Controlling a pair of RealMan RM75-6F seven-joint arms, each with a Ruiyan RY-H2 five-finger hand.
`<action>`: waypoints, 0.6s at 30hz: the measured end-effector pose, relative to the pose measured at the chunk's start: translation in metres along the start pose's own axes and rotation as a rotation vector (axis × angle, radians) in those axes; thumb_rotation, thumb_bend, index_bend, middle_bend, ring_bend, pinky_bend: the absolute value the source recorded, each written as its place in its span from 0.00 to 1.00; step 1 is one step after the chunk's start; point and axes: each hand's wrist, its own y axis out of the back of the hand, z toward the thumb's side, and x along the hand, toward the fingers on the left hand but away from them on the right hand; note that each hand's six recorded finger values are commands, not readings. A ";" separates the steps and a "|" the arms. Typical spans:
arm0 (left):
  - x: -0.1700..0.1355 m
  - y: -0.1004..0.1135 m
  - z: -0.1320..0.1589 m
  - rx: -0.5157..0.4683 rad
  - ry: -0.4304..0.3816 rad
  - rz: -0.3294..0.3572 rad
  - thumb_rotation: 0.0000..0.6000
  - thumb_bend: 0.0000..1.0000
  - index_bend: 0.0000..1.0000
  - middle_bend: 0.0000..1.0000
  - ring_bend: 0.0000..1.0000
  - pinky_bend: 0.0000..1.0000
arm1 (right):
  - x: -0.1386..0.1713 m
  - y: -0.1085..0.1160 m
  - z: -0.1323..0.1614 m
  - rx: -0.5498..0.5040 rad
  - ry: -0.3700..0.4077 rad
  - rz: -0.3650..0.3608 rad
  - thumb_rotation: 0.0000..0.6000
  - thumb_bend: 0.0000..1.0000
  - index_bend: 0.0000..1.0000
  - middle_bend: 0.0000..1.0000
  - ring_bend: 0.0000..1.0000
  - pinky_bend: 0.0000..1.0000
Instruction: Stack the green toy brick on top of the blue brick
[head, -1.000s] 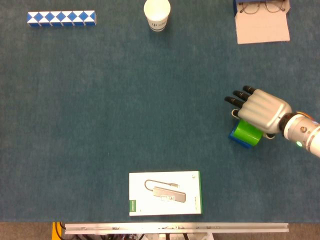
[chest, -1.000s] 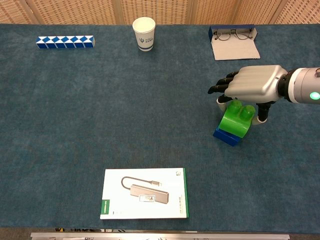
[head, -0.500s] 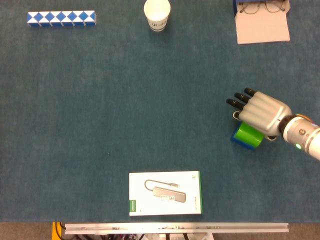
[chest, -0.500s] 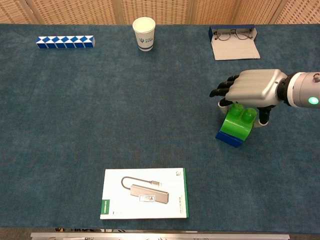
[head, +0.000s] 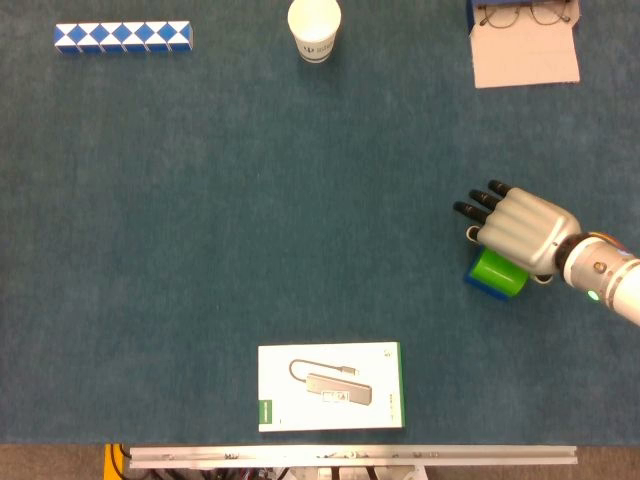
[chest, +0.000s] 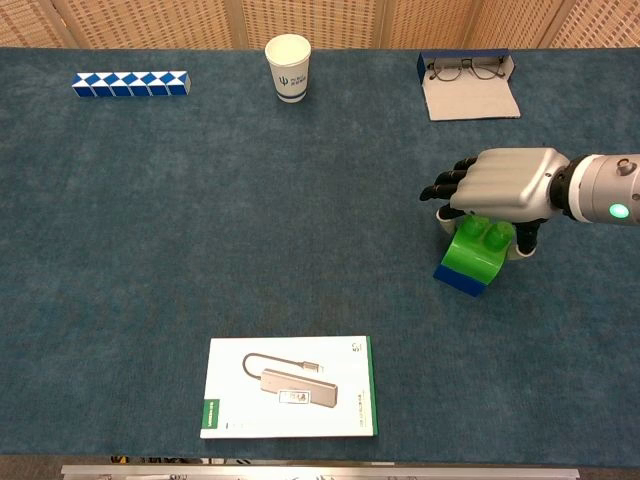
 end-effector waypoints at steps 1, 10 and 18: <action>0.000 0.000 0.000 0.000 0.000 0.000 1.00 0.08 0.44 0.36 0.26 0.34 | 0.000 -0.001 0.000 0.001 0.000 0.002 1.00 0.18 0.43 0.06 0.00 0.11; -0.001 0.001 0.001 -0.002 -0.004 0.004 1.00 0.08 0.44 0.36 0.26 0.34 | -0.001 -0.005 0.003 0.004 0.001 0.014 1.00 0.18 0.43 0.06 0.00 0.11; -0.001 0.002 0.002 -0.002 -0.007 0.005 1.00 0.08 0.44 0.36 0.26 0.34 | 0.002 -0.006 0.003 0.011 -0.006 0.011 1.00 0.18 0.43 0.06 0.00 0.11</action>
